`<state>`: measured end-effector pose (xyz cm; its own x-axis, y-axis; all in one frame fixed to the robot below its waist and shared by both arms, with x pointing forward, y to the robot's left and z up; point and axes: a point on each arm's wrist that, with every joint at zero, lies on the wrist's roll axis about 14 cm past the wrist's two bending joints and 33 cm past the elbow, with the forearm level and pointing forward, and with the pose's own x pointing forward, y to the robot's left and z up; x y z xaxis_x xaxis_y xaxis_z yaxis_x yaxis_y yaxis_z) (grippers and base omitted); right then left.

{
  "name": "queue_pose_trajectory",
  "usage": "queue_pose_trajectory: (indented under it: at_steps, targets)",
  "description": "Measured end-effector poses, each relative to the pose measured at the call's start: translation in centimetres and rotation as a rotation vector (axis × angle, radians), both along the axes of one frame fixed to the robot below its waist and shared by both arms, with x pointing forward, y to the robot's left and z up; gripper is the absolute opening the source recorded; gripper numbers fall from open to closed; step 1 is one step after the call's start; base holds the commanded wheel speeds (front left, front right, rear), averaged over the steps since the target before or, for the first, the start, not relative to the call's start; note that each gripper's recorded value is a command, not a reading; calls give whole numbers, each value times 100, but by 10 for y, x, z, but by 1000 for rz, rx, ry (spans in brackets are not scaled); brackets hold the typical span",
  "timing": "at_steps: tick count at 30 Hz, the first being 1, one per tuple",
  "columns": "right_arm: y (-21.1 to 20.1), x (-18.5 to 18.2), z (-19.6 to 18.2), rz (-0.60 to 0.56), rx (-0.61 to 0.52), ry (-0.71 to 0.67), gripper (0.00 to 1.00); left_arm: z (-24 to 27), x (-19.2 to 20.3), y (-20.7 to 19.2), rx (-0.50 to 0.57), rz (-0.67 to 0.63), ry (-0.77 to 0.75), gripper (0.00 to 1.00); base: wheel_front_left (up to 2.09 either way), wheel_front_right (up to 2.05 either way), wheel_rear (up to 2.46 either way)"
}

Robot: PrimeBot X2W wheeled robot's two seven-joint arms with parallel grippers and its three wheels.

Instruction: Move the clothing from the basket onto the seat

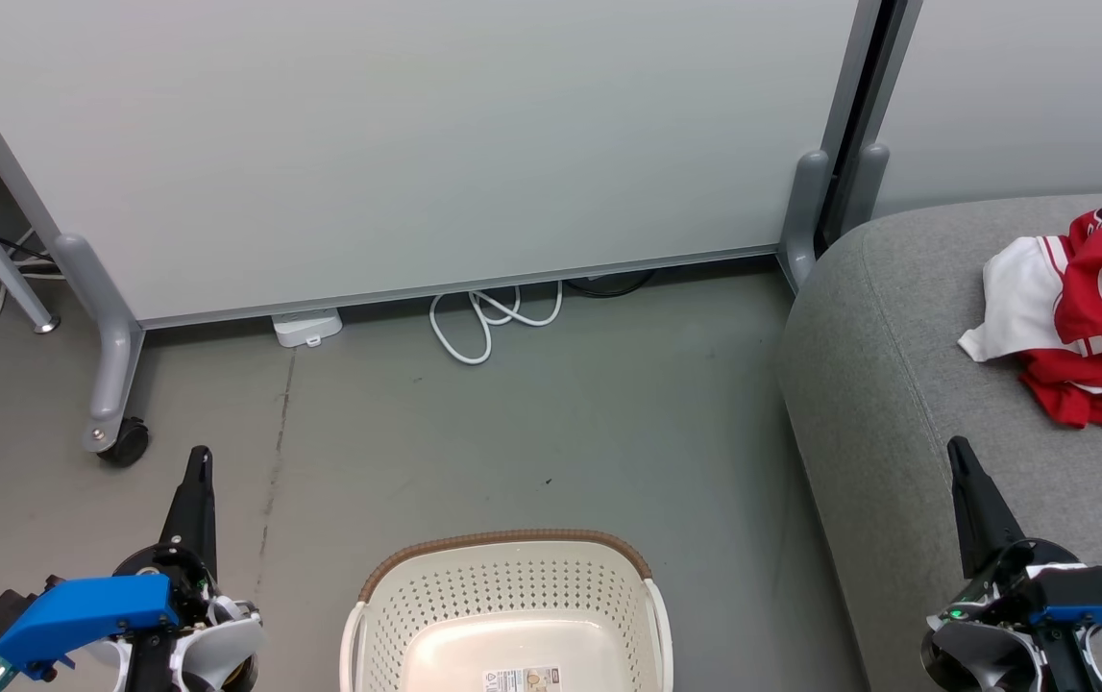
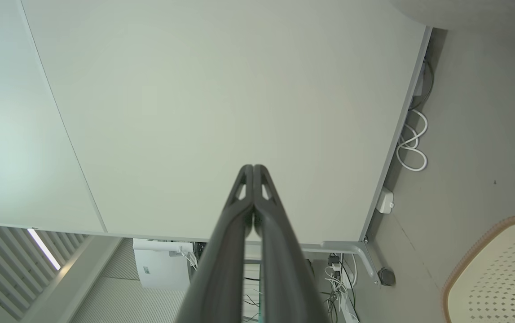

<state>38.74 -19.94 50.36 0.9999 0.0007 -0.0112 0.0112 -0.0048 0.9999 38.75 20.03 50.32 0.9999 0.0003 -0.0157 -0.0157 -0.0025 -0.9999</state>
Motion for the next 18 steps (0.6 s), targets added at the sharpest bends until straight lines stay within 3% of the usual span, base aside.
queue_pose_trajectory:
  at_steps: [18]
  targets:
    - [0,0,0,0,0,-1,0,0,0,0,0,0,0,0,0,0,0]
